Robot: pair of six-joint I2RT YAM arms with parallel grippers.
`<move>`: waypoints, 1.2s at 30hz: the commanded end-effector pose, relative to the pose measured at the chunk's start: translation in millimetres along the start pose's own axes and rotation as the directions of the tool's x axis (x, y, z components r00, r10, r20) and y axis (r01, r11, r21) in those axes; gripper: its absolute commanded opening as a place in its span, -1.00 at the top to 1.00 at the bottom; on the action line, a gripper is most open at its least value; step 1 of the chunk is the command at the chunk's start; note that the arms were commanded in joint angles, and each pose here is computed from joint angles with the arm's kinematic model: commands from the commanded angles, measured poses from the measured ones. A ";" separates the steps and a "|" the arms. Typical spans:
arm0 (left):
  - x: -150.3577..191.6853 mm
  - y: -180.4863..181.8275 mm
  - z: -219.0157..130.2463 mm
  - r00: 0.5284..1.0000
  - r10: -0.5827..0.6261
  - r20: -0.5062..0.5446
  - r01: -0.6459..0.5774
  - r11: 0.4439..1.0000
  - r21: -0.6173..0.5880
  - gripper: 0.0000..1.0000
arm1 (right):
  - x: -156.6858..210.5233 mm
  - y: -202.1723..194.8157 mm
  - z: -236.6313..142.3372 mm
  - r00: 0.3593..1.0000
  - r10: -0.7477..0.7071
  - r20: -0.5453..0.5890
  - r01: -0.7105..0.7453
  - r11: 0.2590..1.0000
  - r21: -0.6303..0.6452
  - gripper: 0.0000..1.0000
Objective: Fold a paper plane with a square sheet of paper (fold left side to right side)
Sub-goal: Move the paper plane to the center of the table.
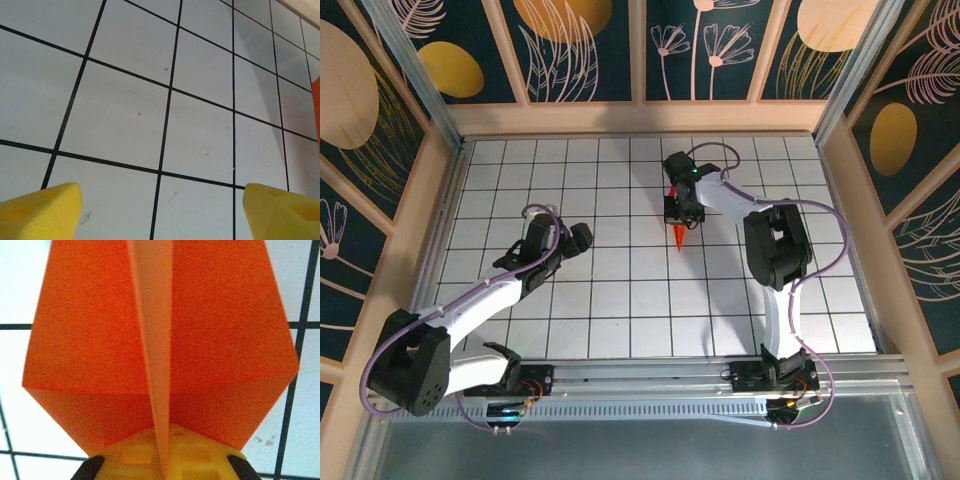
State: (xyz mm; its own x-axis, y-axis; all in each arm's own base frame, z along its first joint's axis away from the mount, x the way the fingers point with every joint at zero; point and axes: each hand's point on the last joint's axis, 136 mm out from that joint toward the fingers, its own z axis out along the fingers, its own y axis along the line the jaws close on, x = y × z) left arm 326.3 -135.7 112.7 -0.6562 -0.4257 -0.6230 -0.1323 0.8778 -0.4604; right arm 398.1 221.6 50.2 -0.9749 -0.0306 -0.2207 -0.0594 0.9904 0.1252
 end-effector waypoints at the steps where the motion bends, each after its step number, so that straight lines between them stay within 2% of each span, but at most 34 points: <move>1: -10.2 -7.4 -5.4 1.000 0.001 0.028 -0.002 1.000 0.029 -0.67 | 5.2 -10.4 9.2 0.998 -0.026 -0.055 0.029 0.998 0.056 0.96; 12: -11.0 -6.3 -8.4 1.000 0.013 0.028 -0.014 1.000 0.023 -0.67 | -5.2 -7.7 27.6 0.997 -0.020 -0.072 0.024 0.998 0.059 0.91; 23: -12.0 -3.7 -11.8 0.999 0.017 0.036 -0.017 1.000 0.012 -0.67 | -3.6 -8.4 36.3 0.998 -0.011 -0.070 0.015 0.998 0.059 0.63; 36: -12.1 1.0 -13.6 0.999 0.022 0.043 -0.022 1.000 -0.009 -0.68 | 0.7 -14.3 40.5 0.998 0.021 -0.053 -0.017 0.997 0.075 0.21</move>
State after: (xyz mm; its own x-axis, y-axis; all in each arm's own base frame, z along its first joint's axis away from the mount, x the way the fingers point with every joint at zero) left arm 324.4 -132.8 124.8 -0.6361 -0.4253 -0.6438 -0.1185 0.8783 -0.4631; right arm 410.6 224.4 18.1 -0.9836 -0.0382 -0.1765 -0.0555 0.9940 0.0939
